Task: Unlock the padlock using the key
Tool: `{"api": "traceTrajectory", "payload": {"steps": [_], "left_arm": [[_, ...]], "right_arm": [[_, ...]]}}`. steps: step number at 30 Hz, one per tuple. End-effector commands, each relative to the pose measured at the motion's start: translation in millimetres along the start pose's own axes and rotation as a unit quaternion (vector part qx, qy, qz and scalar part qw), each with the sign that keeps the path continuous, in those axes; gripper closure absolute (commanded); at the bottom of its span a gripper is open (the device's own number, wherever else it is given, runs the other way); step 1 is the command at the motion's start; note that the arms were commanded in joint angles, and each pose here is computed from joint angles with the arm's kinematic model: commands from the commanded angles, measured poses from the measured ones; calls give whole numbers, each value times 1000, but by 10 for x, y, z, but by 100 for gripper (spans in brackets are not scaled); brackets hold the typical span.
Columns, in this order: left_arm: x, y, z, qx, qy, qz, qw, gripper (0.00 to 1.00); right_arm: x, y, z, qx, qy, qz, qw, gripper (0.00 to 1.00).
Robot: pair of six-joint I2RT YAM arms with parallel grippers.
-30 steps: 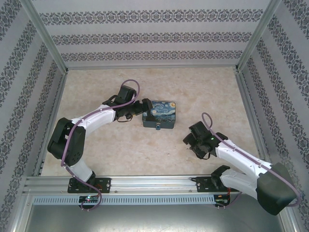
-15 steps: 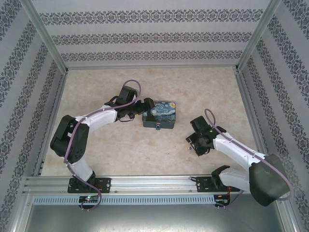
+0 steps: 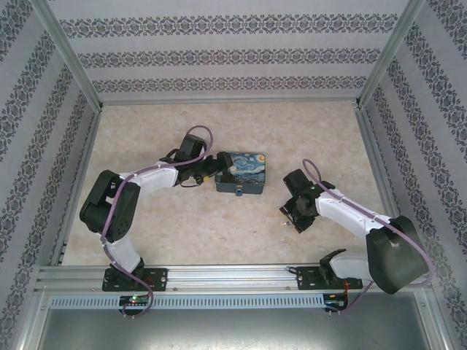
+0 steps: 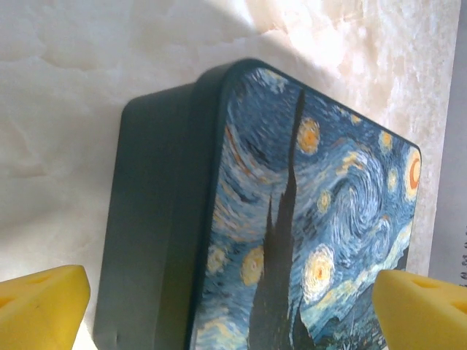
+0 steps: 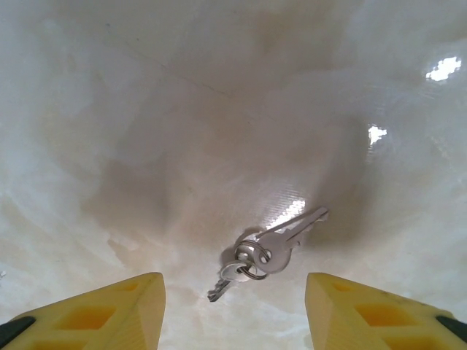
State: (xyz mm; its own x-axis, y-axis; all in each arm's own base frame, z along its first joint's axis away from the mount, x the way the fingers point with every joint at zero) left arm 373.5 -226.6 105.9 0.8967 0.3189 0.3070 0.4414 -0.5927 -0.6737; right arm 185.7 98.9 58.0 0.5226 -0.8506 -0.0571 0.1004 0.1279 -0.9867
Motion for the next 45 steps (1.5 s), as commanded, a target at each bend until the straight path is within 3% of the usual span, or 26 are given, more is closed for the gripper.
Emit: {"api": "traceTrajectory", "payload": {"steps": [1,15,19,22,25,30,33,38,41,45], "left_arm": [[72,29,13,-19,-9,-7,1000,1],[80,51,16,-26,-17,1,1000,0],[75,37,27,-23,-18,3,1000,0],[56,12,37,-17,-16,6,1000,1],[25,-19,50,-10,-13,12,1000,1],[20,-87,27,-5,-8,15,1000,1],[37,-152,-33,-10,-3,12,1000,1],[65,-245,-103,-13,7,6,1000,1],[77,-293,-152,-19,10,1,1000,0],[139,-375,-299,-42,16,-2,999,0]], "right_arm": [[-11,38,-119,-27,7,6,1000,47],[115,224,-54,-66,2,8,998,62],[136,292,-88,-76,-2,9,997,70],[127,341,-100,-76,-11,14,997,84],[131,335,-62,-66,-47,10,997,100],[166,187,217,-13,-158,-11,987,100],[164,-70,545,51,-236,-35,970,100],[55,-539,1067,188,-343,-71,918,100],[-101,-796,1301,275,-406,-66,869,100],[-345,-1137,1515,406,-469,-38,784,100]]}}
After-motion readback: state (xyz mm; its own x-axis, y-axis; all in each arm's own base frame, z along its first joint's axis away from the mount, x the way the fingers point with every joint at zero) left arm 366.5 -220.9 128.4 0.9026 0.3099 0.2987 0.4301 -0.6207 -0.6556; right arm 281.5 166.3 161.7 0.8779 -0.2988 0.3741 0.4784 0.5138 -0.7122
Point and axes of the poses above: each hand's point on the last joint's axis, 136 mm out from that joint toward the fingers, its own y axis out along the fingers, its own z axis along the line the jaws close on, x = y × z, the point moved 3 cm from there along -y, back along the fingers, and after that the axes turned 4 degrees about y, right-handed, at the moved point
